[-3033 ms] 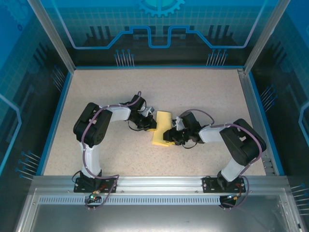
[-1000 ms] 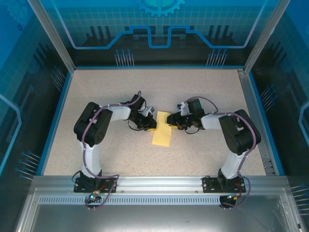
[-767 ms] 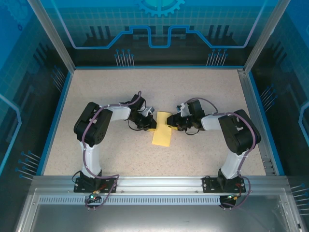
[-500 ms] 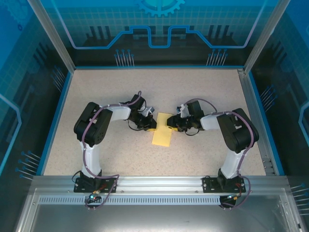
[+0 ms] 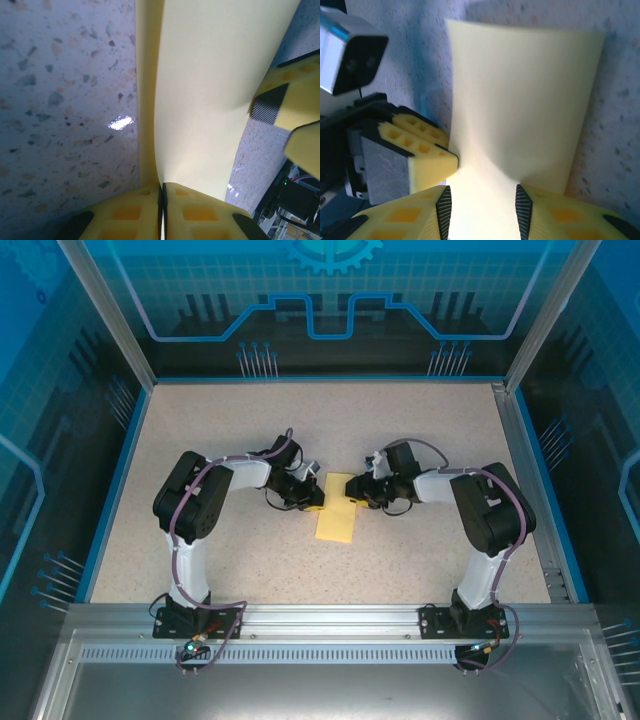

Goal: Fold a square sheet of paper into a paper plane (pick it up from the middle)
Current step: Fold the square sheet of paper in half at the center of the table.

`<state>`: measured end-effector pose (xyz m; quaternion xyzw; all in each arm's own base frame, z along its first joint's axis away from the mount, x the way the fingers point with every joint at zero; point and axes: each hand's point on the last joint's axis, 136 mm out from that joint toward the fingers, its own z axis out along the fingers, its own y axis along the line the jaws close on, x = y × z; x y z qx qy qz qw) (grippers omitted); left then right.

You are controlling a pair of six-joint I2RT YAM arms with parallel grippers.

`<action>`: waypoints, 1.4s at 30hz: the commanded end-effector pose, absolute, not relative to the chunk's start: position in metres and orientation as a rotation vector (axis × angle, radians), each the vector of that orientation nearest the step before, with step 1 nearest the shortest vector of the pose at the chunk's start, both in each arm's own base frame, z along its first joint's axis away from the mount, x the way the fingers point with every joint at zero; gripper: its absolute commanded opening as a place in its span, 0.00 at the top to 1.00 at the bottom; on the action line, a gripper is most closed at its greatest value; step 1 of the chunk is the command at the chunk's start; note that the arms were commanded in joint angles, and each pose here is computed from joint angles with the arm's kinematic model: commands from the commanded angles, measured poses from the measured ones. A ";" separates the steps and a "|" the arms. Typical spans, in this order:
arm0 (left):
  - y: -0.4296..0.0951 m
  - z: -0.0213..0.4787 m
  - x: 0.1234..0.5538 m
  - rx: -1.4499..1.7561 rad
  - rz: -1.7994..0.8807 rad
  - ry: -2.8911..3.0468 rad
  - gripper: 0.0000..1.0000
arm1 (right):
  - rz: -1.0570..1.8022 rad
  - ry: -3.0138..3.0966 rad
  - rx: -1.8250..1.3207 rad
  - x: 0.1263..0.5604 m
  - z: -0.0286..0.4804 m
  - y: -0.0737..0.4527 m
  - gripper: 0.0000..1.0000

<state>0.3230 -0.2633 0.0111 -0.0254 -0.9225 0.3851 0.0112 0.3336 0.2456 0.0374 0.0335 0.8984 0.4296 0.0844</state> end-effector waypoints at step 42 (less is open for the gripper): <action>-0.239 -0.035 0.296 -0.019 0.964 -2.851 0.87 | 1.179 2.783 0.149 0.367 0.014 0.242 0.57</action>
